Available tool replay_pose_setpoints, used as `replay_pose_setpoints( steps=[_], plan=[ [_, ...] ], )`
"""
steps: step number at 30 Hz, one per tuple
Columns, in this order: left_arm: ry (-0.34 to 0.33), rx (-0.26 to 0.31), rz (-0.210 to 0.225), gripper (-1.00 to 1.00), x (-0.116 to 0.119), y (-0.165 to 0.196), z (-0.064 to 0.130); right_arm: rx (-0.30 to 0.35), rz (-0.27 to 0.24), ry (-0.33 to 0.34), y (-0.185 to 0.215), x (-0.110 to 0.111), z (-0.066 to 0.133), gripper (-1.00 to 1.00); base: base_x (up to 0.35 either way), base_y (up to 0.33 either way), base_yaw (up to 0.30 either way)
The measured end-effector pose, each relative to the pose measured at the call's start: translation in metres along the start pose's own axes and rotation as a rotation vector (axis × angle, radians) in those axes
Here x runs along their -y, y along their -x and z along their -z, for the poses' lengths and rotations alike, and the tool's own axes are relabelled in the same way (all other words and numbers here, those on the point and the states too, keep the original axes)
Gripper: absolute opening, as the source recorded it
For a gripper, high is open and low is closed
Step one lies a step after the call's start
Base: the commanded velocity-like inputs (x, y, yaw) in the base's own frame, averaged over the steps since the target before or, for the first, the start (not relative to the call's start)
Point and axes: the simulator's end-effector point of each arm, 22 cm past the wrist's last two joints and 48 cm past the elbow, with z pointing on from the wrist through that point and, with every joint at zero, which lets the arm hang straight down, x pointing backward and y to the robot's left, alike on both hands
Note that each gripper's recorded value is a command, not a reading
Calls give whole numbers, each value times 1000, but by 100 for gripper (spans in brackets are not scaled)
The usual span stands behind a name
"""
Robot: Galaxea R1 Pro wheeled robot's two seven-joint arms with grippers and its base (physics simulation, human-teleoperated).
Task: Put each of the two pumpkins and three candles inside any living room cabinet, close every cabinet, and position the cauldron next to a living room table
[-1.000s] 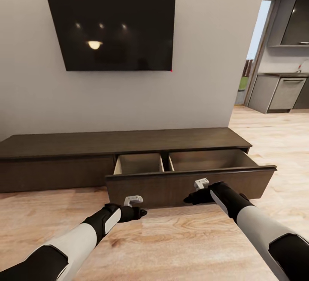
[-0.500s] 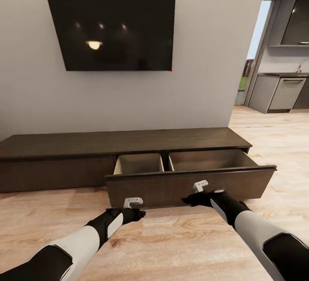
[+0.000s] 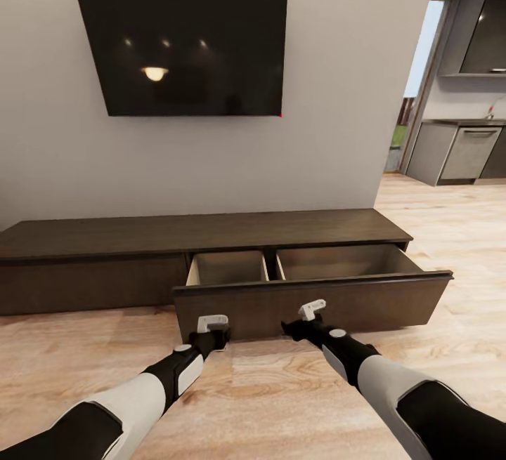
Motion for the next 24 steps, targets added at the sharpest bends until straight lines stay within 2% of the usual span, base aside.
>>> replay_pose_setpoints(
  steps=[2, 7, 9, 10, 12, 16, 21, 24],
  plan=[
    [3, 63, 2, 100, -1, 14, 0, 85, 16, -51, 18, 4, 0, 100, 0, 0, 0],
    [15, 133, -5, 100, -6, 23, 2, 131, 20, -68, 28, 4, 0, 100, 0, 0, 0],
    [20, 138, -21, 100, -9, 20, 3, 145, 21, -70, 31, 4, 1, 100, 0, 0, 0],
    [19, 156, -60, 100, -10, 21, 4, 174, 25, -72, 37, 4, 2, 100, 0, 0, 0],
    [15, 179, -93, 100, -9, 24, 5, 200, 29, -73, 43, 5, 3, 100, 0, 0, 0],
    [12, 194, -114, 100, -9, 25, 6, 200, 28, -72, 35, 2, 4, 100, 0, 0, 0],
    [15, 199, -120, 100, -10, 26, 6, 180, 18, -68, 16, -3, 5, 100, 0, 0, 0],
    [44, 203, -116, 100, -16, 27, 7, 174, 16, -67, 10, -4, 6, 100, 0, 0, 0]
  ],
)
